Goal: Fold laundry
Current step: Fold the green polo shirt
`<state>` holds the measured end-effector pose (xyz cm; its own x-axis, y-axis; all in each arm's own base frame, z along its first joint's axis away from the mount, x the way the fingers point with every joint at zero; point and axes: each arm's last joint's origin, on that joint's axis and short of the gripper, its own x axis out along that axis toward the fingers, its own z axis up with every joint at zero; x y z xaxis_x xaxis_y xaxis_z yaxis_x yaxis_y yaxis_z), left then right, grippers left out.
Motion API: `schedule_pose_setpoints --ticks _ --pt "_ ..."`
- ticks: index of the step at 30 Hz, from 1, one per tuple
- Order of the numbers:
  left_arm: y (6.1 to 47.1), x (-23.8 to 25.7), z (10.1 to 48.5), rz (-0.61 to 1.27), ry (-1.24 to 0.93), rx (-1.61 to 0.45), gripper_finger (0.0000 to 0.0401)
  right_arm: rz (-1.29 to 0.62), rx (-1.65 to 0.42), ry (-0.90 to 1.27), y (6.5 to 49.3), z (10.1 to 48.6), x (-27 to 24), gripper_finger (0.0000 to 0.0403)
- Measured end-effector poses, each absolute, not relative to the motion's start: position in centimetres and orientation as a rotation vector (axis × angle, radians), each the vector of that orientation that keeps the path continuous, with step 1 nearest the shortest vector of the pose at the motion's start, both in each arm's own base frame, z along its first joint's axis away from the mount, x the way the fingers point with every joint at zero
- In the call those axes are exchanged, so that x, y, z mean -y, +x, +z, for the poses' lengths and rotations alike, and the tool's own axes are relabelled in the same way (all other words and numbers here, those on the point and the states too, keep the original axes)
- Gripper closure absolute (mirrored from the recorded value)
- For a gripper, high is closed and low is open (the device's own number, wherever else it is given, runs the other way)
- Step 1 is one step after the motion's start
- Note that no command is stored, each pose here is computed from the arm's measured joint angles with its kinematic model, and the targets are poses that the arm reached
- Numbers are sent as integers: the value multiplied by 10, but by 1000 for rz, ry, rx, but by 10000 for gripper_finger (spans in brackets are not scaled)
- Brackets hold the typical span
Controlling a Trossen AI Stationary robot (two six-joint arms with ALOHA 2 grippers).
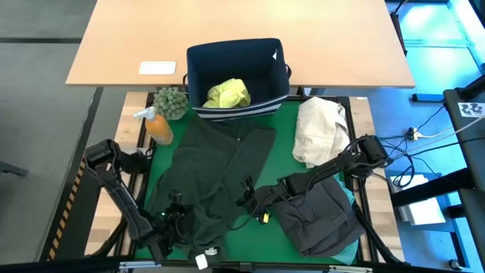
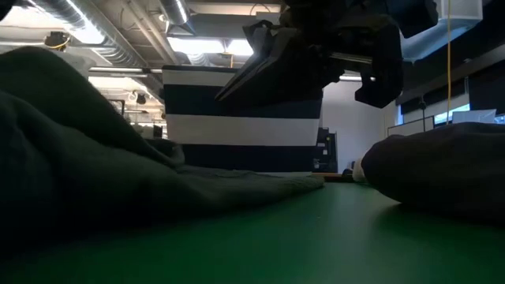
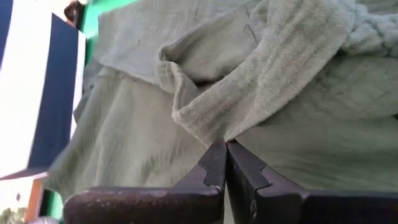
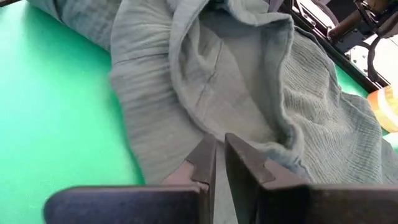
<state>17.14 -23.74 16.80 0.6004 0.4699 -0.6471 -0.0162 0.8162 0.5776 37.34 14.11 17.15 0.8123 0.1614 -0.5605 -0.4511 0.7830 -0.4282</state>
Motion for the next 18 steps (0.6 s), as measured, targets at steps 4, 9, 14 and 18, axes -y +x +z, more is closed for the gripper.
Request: schedule_pose_setpoints --ticks 4,9,14,18 --pt "165 240 168 302 515 -919 401 346 -526 -582 374 172 -141 368" --pt "160 241 167 296 510 -938 401 420 -505 -554 373 172 -143 368" --pt "160 240 167 298 513 -942 401 486 -472 -527 374 174 -146 369" --pt "160 240 167 309 492 -938 401 523 -434 -498 376 174 -149 375"
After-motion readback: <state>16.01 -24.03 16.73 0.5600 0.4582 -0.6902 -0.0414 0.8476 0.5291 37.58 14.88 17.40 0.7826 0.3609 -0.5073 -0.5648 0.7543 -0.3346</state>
